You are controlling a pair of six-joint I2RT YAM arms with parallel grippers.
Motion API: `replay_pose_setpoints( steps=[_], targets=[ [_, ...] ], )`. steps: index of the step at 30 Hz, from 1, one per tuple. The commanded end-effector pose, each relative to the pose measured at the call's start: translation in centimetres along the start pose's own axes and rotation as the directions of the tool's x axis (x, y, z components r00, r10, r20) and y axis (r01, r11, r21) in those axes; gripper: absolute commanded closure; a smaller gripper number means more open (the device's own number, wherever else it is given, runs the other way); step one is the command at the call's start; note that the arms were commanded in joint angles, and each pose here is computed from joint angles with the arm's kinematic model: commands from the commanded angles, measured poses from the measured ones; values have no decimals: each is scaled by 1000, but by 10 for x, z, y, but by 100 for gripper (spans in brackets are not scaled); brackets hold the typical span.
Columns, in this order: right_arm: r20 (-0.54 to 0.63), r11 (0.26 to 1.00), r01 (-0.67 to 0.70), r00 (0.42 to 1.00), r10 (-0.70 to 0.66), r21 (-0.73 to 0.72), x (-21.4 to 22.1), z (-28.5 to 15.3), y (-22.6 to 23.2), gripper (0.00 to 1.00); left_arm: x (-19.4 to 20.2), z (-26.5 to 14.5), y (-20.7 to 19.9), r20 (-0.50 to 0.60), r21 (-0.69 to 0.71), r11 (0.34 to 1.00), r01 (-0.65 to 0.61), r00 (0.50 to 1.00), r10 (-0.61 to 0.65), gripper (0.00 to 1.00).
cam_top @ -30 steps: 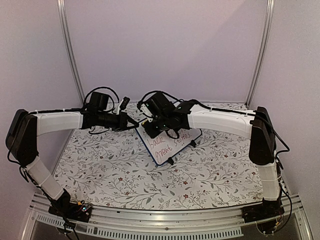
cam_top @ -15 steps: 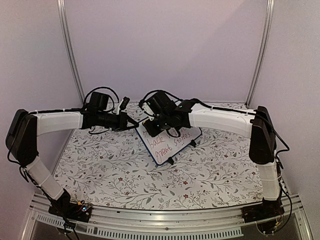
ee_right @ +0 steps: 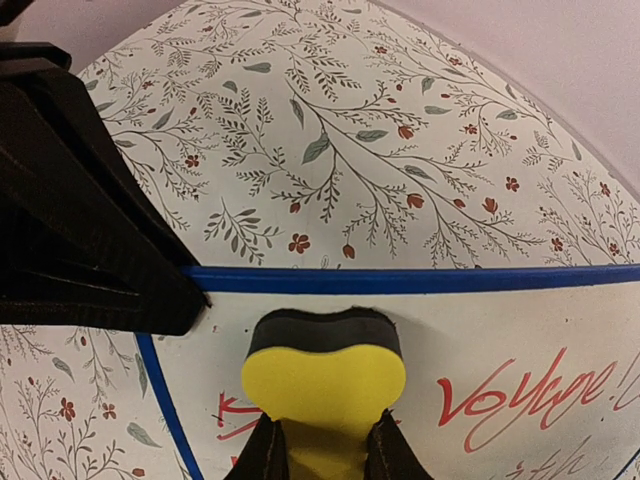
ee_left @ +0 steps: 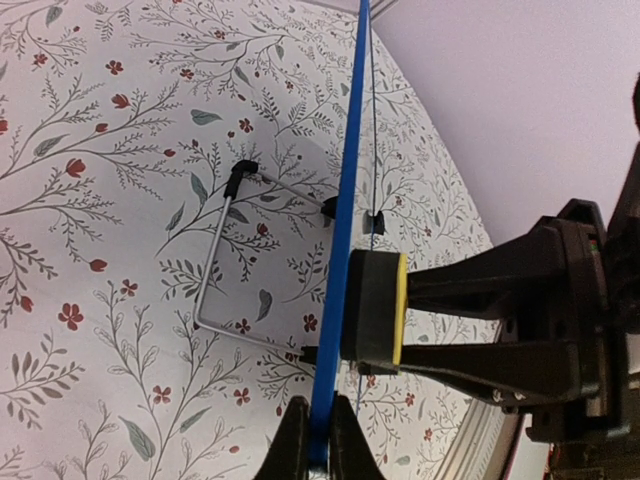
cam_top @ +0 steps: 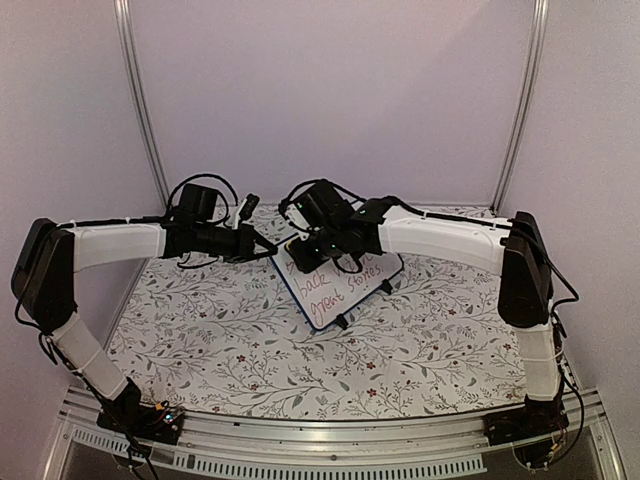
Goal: Erase the whiteboard
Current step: Erase the whiteboard at the center of the board.
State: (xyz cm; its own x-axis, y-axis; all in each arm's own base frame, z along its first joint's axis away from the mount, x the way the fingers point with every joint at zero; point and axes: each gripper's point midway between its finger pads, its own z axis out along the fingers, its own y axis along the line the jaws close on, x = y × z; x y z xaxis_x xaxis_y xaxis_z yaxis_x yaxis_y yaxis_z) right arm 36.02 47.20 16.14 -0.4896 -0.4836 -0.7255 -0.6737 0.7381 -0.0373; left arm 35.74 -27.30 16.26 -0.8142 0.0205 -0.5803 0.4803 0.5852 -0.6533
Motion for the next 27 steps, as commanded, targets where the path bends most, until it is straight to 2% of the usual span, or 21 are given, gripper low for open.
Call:
replay_pose_setpoints(
  steps=[1, 15, 27],
  targets=[
    [-56, 999, -13, 998, 15, 43, 19, 14, -20, 80, -12, -6, -15, 22, 41, 999, -21, 1000, 20, 96],
    [-44, 1000, -15, 999, 15, -2, 16, 13, -12, 80, -11, -4, -13, 17, 41, 999, -15, 1000, 14, 96],
    [-2, 997, -6, 1000, 5, -77, 15, 4, 13, 80, -11, -4, -12, 16, 40, 999, -13, 1000, 12, 96]
  ],
)
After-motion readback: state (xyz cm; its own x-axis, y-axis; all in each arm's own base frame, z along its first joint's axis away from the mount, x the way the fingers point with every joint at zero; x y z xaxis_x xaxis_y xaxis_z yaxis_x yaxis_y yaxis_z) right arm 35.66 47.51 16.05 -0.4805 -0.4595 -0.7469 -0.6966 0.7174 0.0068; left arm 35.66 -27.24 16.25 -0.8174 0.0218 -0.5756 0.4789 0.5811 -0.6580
